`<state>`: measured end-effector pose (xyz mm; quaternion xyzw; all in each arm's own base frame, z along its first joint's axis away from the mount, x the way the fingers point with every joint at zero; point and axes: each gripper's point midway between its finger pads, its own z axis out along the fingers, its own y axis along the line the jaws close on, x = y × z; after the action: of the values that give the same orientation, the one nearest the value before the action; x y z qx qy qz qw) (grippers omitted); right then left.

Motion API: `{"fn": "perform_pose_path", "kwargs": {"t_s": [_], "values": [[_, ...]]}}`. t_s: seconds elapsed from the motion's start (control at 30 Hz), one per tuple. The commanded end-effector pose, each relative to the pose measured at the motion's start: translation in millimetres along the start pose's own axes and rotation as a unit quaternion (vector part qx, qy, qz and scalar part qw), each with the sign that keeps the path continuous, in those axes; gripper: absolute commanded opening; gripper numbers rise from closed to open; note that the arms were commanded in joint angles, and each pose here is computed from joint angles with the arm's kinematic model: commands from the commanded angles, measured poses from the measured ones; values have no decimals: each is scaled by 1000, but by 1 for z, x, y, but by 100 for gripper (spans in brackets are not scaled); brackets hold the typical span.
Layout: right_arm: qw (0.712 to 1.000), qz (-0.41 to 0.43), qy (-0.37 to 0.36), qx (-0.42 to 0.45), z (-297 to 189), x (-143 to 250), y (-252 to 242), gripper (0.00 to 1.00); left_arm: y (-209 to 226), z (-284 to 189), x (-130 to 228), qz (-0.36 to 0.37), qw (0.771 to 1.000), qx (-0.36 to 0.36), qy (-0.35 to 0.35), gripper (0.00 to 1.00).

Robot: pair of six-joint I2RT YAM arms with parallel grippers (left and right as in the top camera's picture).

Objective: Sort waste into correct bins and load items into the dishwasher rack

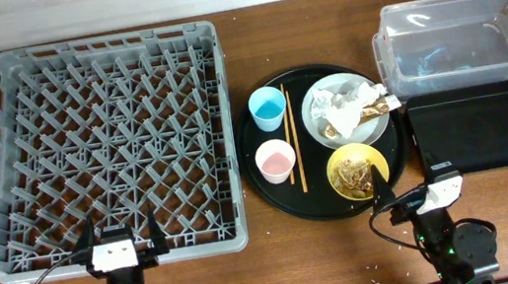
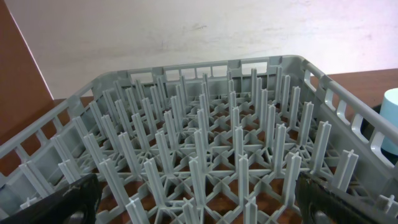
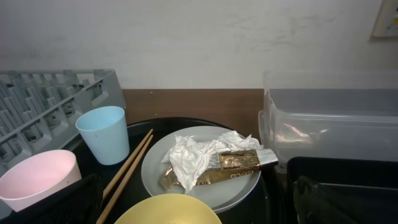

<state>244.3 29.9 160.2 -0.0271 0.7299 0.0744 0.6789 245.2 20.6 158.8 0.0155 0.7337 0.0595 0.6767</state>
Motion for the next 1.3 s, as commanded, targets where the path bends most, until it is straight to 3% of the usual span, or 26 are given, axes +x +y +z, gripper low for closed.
{"fn": "perform_pose_path", "kwargs": {"t_s": [0.0, 0.27, 0.33, 0.5, 0.67, 0.83, 1.13, 1.27], "values": [[1000, -3, 7, -4, 1, 5, 1, 98, -3, 0, 2, 8, 1000, 6, 0, 100], [1000, -3, 6, 1, 1, 5, 0, 98, -2, 0, 1, 8, 1000, 6, -3, 100], [1000, -3, 5, -4, 1, 4, 1, 99, 0, 0, -19, 11, 999, 1, -42, 100], [998, -9, -62, -6, -1, -29, 3, 99, 1, 0, -12, 10, 1000, -3, -28, 100], [992, -15, -122, -6, -14, -79, 6, 98, 0, -13, -78, 20, 986, 4, -165, 100], [984, -83, -159, 16, -30, -131, 6, 98, 0, -24, -107, 19, 980, 9, -196, 100], [996, -77, -33, -16, 23, -178, 16, 99, 8, 8, -176, 11, 995, 23, -96, 99], [994, -58, 85, -28, 60, -181, 18, 98, 9, 40, -195, 2, 999, 45, -3, 100]]}}
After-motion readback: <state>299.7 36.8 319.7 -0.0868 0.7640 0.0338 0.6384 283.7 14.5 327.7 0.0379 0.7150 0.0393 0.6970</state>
